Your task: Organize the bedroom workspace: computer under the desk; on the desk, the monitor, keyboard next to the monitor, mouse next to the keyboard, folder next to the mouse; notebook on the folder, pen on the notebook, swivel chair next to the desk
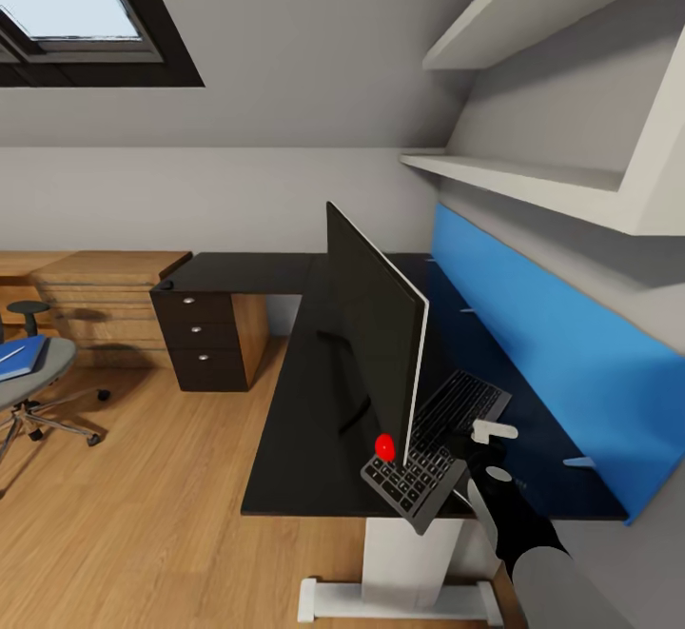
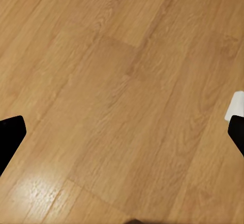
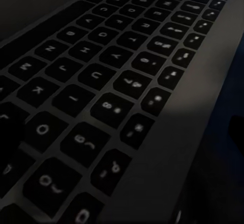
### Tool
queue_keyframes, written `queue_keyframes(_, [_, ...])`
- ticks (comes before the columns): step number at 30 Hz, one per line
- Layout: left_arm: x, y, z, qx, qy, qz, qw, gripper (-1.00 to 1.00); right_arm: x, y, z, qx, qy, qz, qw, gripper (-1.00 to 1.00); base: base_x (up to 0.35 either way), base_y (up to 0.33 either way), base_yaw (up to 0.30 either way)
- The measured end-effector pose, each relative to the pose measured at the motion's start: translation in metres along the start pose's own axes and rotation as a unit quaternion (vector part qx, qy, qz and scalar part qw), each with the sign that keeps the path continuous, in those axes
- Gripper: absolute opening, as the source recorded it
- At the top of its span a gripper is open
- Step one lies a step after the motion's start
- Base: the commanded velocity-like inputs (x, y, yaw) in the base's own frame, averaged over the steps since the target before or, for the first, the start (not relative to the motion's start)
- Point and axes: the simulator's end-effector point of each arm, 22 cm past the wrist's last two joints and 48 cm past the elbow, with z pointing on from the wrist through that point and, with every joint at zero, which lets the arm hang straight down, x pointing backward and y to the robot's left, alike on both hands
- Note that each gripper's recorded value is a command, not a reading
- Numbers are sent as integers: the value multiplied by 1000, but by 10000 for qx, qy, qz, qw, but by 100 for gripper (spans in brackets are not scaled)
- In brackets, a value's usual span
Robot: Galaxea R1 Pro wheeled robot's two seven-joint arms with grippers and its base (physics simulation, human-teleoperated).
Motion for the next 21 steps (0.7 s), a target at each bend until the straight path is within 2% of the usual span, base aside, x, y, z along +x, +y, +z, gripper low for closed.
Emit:
queue_keyframes(16, [5, 0, 5, -3, -1, 5, 10000, 100, 1, 0, 3, -1, -56, -25, 10000, 100, 0, 0, 0])
queue_keyframes(21, [6, -5, 4, 71, -11, 92, 9999, 100, 0, -1, 3, 3, -57, -28, 10000, 100, -2, 0, 0])
